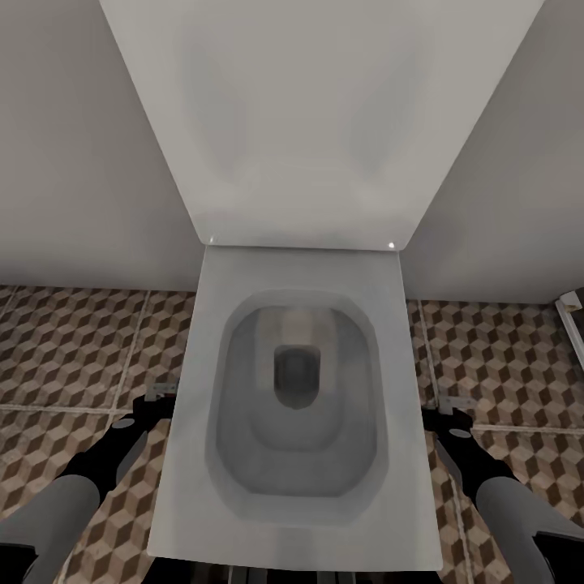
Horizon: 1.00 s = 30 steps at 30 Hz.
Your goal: Take the four mousetraps from the cabinet in the bathroom and place them on the bathroom floor. Make sure all four end up on the same floor surface, and ensure that at least two of them are either under or directly next to the same bathroom sink.
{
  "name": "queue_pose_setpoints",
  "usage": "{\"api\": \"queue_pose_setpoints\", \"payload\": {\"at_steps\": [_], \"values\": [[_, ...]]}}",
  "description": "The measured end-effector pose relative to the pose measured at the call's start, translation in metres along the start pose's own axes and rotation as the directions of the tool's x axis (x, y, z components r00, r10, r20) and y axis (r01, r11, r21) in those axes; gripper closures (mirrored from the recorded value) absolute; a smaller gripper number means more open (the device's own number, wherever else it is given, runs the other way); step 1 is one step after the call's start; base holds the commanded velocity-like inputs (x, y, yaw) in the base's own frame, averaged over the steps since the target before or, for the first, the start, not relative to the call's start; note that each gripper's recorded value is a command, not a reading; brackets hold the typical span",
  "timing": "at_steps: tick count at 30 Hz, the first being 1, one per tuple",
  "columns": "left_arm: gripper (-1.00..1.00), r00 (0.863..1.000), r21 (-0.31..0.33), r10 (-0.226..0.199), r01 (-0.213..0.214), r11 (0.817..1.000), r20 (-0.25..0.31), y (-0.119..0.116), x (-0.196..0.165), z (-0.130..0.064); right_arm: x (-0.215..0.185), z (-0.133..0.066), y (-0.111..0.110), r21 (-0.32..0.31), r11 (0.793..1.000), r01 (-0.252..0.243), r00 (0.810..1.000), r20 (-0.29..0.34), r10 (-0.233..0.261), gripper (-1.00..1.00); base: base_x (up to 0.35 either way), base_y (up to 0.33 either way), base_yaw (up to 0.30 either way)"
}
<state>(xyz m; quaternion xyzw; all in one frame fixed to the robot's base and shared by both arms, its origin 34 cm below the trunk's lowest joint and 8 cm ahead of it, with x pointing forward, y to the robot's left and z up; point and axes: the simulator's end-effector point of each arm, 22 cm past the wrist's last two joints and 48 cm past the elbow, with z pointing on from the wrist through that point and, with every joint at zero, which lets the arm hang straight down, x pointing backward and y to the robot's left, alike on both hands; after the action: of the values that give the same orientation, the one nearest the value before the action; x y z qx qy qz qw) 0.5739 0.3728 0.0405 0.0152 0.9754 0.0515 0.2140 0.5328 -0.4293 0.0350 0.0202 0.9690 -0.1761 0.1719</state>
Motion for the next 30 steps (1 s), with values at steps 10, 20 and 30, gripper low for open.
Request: {"api": "queue_pose_setpoints", "payload": {"at_steps": [10, 20, 30], "values": [[-1.0, 1.0, 0.0, 0.0, 0.0, 1.0, 0.001, 0.0, 0.0, 0.0, 0.005, 0.0, 0.002, -0.008, 1.0, -0.024, 1.0, -0.012, 0.023, 1.0, 0.0, 0.0, 0.0], [-1.0, 1.0, 0.0, 0.0, 0.0, 1.0, 0.001, 0.0, 0.0, 0.0, 0.01, 0.0, 0.003, -0.013, 1.0, -0.024, 0.999, -0.022, 0.023, 1.0, 0.0, 0.0, 0.0], [-1.0, 1.0, 0.0, 0.0, 0.0, 1.0, 0.001, 0.0, -0.001, 0.0, 0.02, -0.001, 0.004, -0.015, 1.0, -0.015, 0.999, -0.041, 0.014, 1.0, 0.0, 0.0, 0.0]]}}
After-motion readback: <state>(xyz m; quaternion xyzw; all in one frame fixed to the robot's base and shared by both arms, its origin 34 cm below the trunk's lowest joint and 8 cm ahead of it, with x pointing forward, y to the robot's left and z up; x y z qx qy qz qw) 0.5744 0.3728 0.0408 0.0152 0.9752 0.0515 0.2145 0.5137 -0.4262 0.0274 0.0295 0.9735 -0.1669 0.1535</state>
